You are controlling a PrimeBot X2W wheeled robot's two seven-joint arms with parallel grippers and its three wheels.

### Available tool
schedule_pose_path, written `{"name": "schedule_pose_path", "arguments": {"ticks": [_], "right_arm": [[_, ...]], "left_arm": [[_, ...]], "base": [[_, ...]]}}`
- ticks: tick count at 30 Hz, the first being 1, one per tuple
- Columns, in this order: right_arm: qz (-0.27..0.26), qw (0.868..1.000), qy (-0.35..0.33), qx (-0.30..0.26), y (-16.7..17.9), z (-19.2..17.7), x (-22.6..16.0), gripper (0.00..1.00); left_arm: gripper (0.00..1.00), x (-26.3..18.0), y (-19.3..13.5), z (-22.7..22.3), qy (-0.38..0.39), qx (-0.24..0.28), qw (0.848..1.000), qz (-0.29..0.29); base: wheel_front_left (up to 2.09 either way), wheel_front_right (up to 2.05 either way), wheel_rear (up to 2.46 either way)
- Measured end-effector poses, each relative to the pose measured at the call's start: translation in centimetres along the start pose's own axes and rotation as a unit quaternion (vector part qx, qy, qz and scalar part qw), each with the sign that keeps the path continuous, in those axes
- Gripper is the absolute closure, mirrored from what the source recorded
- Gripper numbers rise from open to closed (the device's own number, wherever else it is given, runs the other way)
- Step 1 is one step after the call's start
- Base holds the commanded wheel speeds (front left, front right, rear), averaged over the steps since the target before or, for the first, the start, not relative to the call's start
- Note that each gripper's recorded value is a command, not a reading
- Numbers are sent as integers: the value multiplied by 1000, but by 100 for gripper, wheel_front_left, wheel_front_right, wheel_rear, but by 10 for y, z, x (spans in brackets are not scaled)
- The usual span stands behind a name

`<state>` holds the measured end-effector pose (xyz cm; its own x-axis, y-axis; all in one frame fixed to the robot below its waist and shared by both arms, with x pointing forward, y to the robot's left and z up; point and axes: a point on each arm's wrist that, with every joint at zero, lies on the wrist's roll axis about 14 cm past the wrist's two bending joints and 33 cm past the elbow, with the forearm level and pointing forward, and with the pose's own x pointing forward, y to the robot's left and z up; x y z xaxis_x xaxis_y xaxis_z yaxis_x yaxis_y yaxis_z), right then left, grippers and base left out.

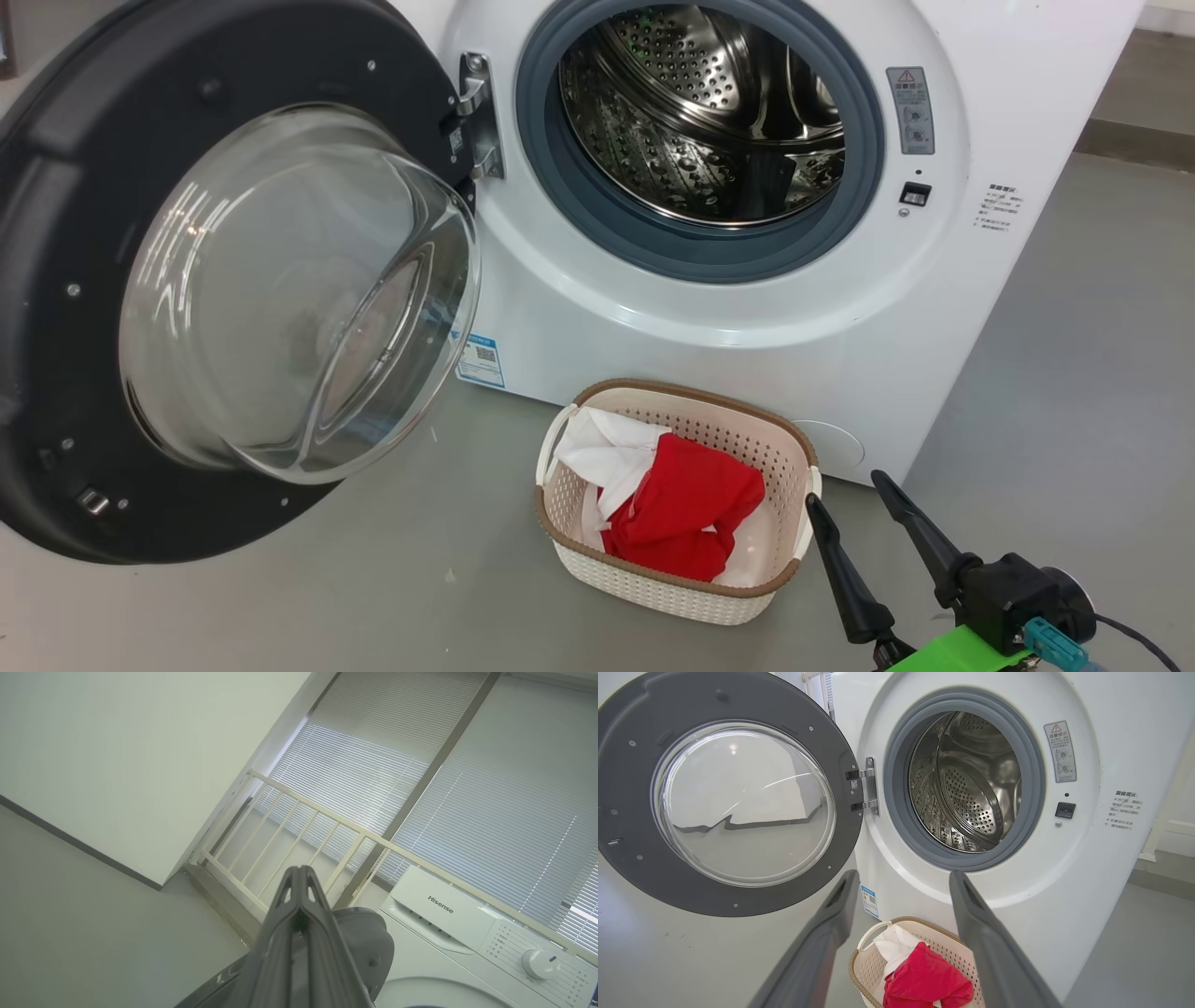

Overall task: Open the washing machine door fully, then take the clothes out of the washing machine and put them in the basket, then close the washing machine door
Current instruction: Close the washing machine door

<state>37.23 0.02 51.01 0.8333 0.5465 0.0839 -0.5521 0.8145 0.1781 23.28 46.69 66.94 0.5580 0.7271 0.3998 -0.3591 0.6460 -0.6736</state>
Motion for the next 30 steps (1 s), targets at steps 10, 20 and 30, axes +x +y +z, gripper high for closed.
{"name": "schedule_pose_path", "arguments": {"ticks": [10,20,30], "right_arm": [[-3,1000,-4,-3,-1,5,-2,0],[1,1000,-6,-6,2,8,-3,0],[-9,1000,-7,-8,-2,11,-11,0]], "left_arm": [[100,39,35,-21,90,-94,986,102],[100,38,48,-65,237,-141,948,161],[100,25,50,-103,316,-124,926,168]], "base": [[0,0,0],[0,0,0],[0,0,0]]}}
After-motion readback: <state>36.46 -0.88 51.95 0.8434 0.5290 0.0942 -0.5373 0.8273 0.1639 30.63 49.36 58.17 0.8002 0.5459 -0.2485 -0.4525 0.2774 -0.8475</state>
